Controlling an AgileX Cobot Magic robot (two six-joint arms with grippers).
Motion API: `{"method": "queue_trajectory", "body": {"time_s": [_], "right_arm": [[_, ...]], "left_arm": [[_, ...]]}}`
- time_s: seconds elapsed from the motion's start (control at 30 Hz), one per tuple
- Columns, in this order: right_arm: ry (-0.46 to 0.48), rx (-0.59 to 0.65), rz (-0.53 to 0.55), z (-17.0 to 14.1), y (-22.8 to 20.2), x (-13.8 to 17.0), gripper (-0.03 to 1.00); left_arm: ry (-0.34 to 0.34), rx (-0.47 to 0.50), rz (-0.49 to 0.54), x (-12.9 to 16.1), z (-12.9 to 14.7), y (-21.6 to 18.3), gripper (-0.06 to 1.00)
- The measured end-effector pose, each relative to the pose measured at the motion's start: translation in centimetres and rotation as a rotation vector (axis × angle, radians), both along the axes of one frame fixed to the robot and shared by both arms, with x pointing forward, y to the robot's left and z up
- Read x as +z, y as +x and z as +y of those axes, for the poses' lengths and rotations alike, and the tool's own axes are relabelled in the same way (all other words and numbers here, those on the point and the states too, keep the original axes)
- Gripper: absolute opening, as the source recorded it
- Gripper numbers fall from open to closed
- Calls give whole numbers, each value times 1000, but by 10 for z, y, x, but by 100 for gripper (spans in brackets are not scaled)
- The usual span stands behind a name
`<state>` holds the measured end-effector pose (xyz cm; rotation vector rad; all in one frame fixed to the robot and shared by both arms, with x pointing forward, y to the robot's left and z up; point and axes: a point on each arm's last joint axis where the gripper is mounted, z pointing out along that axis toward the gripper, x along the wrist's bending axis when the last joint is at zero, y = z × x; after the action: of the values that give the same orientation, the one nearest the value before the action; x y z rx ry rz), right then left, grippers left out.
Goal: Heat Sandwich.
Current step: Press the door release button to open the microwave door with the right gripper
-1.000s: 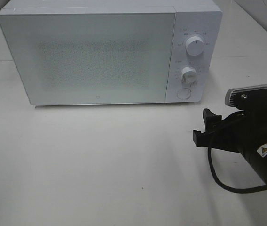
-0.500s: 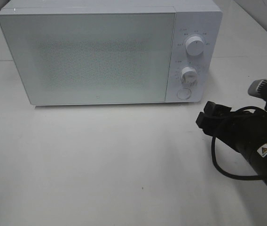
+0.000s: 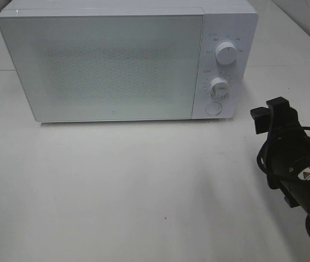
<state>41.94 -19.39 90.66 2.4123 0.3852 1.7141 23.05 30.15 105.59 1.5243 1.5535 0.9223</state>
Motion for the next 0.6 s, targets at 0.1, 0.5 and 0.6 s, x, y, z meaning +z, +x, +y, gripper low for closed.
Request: {"method": "queue_trajectory", "body": {"time_s": [0.1,0.5,0.6], "right_arm": [[62,-20,9,0,0,-1,71],[204,-64,18,1,0,-1,16],[198,-25,25,4,-1,-1,1]], "left_arm": [[0,0,0,0,0,0,97],[0,0,0,0,0,0,97],[0,0,0,0,0,0,97]]}}
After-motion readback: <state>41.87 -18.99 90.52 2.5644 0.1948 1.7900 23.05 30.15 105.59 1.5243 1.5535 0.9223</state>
